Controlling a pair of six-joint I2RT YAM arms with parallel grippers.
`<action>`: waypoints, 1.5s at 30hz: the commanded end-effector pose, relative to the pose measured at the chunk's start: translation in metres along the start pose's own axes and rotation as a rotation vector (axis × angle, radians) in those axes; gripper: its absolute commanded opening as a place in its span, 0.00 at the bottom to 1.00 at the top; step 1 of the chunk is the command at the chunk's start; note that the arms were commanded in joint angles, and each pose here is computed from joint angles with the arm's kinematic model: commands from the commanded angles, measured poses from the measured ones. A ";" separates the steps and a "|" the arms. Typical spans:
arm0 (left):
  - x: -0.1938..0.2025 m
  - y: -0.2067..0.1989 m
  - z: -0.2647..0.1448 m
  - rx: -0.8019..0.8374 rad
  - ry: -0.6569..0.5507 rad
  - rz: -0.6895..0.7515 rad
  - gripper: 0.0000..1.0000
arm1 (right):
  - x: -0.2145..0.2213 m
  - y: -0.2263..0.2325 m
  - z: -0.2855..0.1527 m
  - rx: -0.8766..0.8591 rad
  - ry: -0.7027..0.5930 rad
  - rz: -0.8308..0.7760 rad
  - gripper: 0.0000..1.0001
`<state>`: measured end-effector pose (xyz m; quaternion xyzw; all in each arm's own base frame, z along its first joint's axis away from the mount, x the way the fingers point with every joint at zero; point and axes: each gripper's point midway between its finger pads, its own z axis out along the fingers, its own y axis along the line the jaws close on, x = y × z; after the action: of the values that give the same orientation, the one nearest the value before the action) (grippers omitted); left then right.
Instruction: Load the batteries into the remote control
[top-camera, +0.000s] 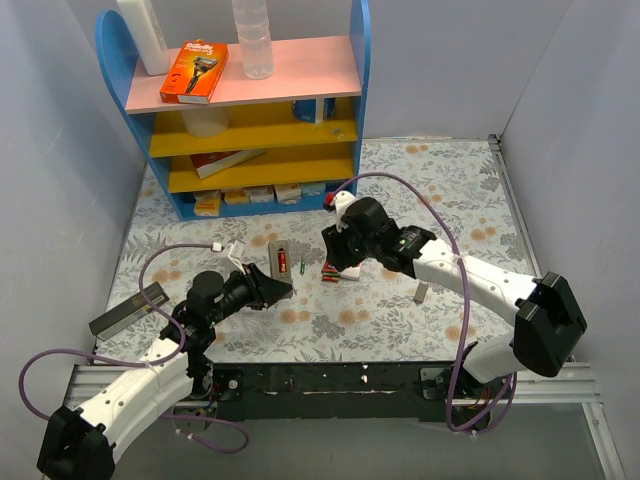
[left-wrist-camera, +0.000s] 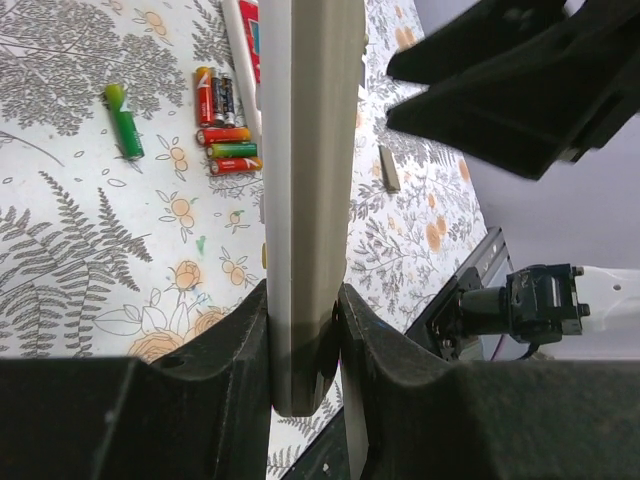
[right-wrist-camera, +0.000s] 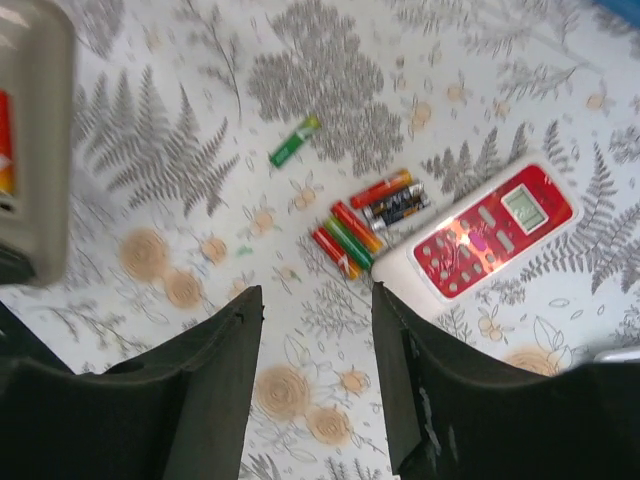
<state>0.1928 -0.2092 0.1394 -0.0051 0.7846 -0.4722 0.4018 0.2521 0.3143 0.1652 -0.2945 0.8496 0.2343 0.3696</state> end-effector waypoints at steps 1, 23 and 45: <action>-0.008 0.005 -0.002 -0.028 -0.065 -0.016 0.00 | 0.059 -0.010 0.011 -0.037 0.197 -0.189 0.53; -0.010 0.005 -0.002 -0.032 -0.074 -0.034 0.00 | 0.089 -0.021 0.065 -0.073 0.346 -0.363 0.38; -0.015 0.010 -0.003 -0.073 -0.096 -0.039 0.00 | 0.071 0.000 0.093 -0.155 0.343 -0.437 0.38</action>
<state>0.1994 -0.1950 0.1264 -0.0581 0.7934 -0.4456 0.4105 0.2492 0.3346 0.0402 -0.5221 0.8083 0.1560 0.2228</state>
